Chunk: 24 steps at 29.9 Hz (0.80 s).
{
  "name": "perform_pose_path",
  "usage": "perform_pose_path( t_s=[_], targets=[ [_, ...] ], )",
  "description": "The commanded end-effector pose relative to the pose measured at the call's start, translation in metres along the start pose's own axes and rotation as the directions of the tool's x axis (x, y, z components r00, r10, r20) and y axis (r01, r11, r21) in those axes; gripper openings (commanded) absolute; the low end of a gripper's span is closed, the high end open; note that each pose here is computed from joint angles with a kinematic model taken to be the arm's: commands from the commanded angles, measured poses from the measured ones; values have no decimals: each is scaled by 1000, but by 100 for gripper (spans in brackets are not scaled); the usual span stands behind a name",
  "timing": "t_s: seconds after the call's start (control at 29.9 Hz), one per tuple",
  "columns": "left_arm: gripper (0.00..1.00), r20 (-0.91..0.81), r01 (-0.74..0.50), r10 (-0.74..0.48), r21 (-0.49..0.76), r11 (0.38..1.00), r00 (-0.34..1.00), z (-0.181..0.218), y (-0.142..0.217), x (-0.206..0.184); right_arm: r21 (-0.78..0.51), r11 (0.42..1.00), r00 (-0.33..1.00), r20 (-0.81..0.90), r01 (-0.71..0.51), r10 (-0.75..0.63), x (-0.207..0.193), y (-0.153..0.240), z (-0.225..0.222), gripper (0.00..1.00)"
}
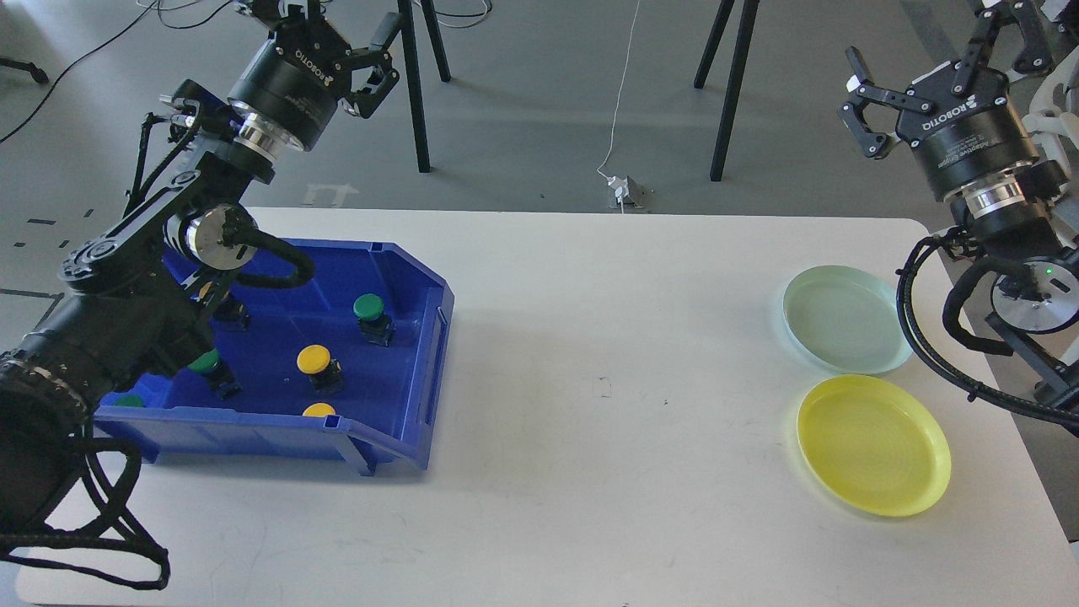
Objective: Pass button and place on color plate
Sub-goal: 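Move the left gripper over the buttons in the blue bin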
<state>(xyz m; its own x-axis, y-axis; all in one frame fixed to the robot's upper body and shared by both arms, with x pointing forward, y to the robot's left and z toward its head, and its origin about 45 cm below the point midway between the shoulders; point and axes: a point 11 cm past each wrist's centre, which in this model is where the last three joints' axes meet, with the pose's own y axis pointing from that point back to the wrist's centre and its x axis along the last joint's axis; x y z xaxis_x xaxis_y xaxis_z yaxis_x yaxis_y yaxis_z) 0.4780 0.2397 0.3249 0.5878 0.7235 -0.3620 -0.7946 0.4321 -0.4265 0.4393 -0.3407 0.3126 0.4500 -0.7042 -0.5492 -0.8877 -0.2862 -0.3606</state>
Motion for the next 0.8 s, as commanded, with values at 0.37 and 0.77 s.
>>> perform_pose_path(
  t_s=[0.37, 0.77],
  targets=[
    [100, 430, 250, -363, 298, 921, 826, 56, 69, -27, 3, 1000, 1000, 1, -4, 4, 1, 3, -1, 100],
    [100, 406, -19, -910, 914, 406, 86, 54, 144, -3, -6, 1000, 1000, 6, -20, 20, 6, 9, 4, 100]
  ],
)
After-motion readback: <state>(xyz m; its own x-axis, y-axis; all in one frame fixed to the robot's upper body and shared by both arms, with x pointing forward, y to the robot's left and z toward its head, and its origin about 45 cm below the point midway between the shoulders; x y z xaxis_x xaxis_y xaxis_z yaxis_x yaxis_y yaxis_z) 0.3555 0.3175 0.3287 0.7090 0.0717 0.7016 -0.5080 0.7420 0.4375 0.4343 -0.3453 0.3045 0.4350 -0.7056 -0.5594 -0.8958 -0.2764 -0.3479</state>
